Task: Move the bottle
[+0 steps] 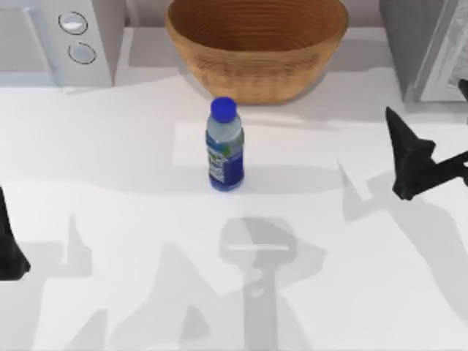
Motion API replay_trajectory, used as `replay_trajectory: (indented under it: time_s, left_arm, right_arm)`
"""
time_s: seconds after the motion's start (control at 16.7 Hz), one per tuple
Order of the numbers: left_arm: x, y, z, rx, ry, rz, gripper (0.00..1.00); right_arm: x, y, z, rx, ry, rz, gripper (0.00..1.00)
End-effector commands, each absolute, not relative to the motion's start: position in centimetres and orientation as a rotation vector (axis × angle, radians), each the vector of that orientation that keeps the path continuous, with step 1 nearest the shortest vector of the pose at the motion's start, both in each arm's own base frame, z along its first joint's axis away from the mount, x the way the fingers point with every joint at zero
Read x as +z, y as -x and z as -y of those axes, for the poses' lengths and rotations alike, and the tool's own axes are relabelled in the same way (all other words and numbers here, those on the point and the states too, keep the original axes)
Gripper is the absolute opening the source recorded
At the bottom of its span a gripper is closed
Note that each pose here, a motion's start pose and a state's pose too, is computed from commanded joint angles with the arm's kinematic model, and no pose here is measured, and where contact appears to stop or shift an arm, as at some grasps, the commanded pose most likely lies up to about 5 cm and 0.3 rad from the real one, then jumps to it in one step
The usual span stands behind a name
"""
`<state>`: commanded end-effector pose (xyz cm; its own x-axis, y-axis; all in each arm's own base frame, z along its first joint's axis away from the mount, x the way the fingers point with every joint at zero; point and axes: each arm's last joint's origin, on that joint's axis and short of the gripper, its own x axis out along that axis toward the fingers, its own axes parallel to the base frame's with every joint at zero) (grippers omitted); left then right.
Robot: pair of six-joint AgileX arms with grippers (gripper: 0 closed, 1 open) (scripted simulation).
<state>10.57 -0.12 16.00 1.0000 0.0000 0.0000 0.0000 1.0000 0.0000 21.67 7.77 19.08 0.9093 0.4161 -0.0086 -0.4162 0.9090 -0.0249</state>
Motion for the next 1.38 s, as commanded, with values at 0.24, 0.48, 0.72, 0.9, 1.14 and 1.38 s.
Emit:
replay_trajectory:
  time_s: [0.24,0.48,0.72,0.9,1.14,1.38]
  left_arm:
    - [16.0,-10.6,0.1,0.0,0.0,0.0,1.0]
    - [16.0,-10.6,0.1,0.0,0.0,0.0,1.0]
    - [16.0,-10.6,0.1,0.0,0.0,0.0,1.0]
    - [16.0,-10.6,0.1,0.0,0.0,0.0,1.0]
    - [16.0,-10.6,0.1,0.0,0.0,0.0,1.0]
    - [16.0,-10.6,0.1,0.0,0.0,0.0,1.0]
  right_arm:
    - [16.2,-25.3,-11.9,0.544,0.02,0.017,1.0]
    - [11.5,-27.1,-15.7,0.648,0.015,0.023,1.0]
    - [6.8,-27.1,-18.1,0.728,0.012,0.011,1.0]
    - [4.5,-26.7,-19.0,0.764,0.012,-0.003,1.0]
    - [3.8,-26.5,-19.2,0.775,0.013,-0.009,1.0]
    - [3.8,-26.6,-19.0,0.77,0.014,-0.013,1.0]
